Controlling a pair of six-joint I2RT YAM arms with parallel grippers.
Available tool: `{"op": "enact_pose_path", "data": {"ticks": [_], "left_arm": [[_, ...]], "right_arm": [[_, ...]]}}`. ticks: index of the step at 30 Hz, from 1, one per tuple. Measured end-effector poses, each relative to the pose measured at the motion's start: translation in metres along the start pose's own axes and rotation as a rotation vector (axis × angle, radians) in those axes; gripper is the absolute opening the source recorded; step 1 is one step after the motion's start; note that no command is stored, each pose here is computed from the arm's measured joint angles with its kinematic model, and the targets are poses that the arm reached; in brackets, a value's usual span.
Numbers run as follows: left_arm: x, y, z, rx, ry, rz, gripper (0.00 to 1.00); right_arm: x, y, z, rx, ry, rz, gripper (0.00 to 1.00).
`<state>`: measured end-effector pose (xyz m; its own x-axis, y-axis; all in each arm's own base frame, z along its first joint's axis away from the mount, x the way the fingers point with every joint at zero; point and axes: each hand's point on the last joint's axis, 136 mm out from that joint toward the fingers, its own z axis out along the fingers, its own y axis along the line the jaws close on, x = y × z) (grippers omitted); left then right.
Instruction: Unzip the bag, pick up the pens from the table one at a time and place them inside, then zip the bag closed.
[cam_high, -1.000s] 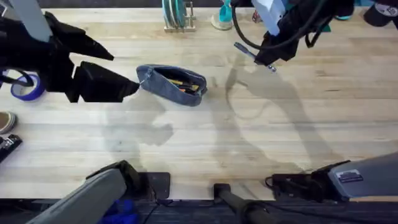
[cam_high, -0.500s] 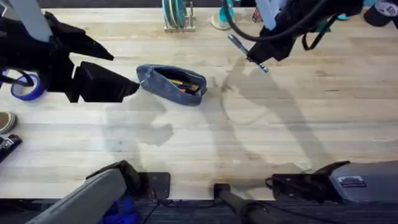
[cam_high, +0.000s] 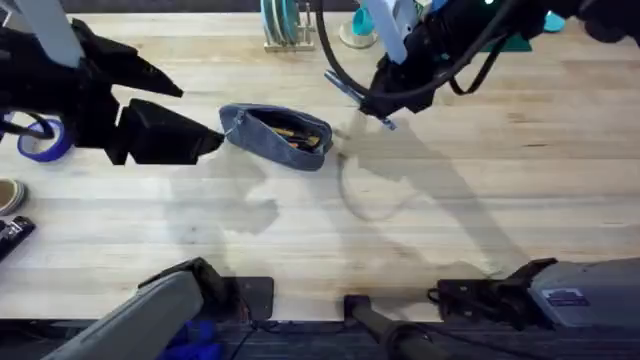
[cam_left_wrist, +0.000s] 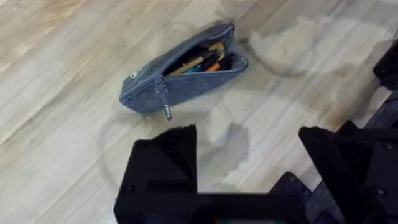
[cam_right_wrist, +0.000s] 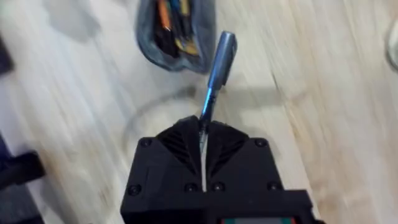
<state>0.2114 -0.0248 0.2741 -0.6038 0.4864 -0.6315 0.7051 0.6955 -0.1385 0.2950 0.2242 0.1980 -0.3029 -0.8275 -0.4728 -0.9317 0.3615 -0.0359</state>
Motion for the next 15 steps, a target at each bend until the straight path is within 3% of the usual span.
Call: {"op": "enact_pose_path", "data": {"ticks": [8, 15], "left_arm": [[0.0, 0.0, 0.0, 0.0, 0.0, 0.0, 0.995], [0.0, 0.0, 0.0, 0.0, 0.0, 0.0, 0.995]], "right_arm": [[-0.022, 0.02, -0.003, -0.123, -0.122, -0.042, 0.031], [-0.035, 0.022, -0.005, -0.137, -0.186, -0.086, 0.031]]}}
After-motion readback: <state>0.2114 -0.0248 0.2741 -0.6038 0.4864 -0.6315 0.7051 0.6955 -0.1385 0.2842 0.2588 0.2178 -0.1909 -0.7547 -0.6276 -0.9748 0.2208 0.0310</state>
